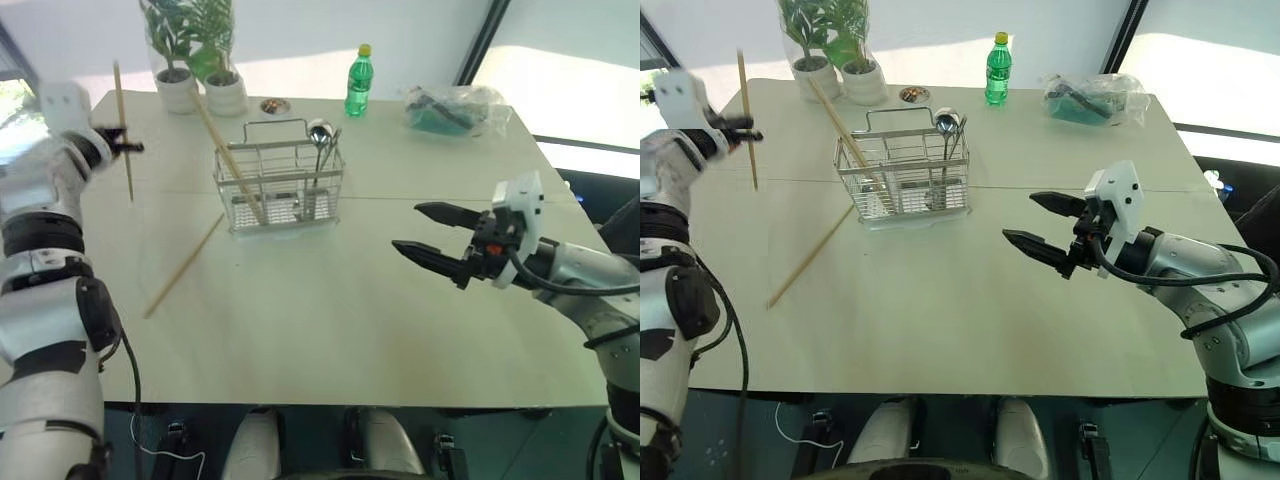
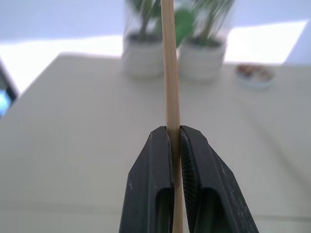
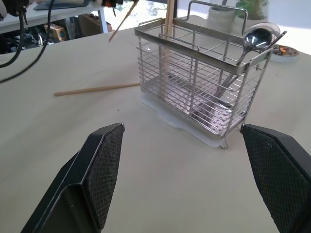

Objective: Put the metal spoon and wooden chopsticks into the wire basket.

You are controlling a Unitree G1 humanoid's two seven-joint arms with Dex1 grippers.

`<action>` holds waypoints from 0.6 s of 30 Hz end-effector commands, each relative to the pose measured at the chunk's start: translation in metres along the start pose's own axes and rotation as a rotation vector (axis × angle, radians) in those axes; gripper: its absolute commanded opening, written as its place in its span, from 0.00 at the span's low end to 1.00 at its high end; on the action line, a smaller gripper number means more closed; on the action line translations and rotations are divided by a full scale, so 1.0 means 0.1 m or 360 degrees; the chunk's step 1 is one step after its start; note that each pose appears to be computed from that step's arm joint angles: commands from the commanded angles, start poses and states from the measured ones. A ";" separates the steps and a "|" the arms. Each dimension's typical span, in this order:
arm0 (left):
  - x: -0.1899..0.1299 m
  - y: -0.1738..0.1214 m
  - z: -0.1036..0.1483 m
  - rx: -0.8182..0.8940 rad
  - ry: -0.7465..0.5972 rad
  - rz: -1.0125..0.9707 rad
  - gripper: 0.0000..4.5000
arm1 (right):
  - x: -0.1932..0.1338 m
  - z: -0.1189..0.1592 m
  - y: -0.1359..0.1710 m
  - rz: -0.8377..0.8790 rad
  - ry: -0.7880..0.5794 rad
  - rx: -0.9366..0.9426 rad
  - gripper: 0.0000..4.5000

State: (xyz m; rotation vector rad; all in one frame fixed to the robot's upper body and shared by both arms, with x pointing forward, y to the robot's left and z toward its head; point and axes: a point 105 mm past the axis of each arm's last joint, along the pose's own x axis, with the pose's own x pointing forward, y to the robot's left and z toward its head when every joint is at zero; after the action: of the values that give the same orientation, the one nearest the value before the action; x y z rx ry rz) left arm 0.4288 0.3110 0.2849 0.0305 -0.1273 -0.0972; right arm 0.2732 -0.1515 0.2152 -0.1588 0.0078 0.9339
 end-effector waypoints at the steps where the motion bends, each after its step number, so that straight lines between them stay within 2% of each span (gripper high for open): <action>1: -0.29 -0.11 0.89 -0.0049 -0.0568 -0.0185 0.02 | -0.07 0.08 -0.01 -0.0016 -0.0019 -0.0039 0.89; 5: -0.46 -0.16 1.39 -0.0253 -0.0829 -0.0251 0.02 | -0.06 0.06 0.02 -0.0024 -0.0035 -0.0024 0.89; 9: -0.49 -0.44 1.59 -0.0323 -0.0889 -0.0435 0.02 | -0.05 0.04 0.05 -0.0036 -0.0049 -0.0011 0.89; 14: -0.40 -0.84 1.51 -0.0343 -0.0816 -0.0629 0.02 | -0.03 0.04 0.07 -0.0063 -0.0072 -0.0005 0.89; 18: -0.31 -1.27 1.11 -0.0306 -0.0633 -0.0831 0.02 | -0.04 0.06 0.05 -0.0105 -0.0095 0.0006 0.89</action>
State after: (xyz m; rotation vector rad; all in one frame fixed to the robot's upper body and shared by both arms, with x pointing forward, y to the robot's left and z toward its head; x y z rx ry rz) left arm 0.3784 0.2017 0.3878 -0.1937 -0.5049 -0.5763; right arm 0.2703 -0.1515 0.2081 -0.1176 0.0082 0.8794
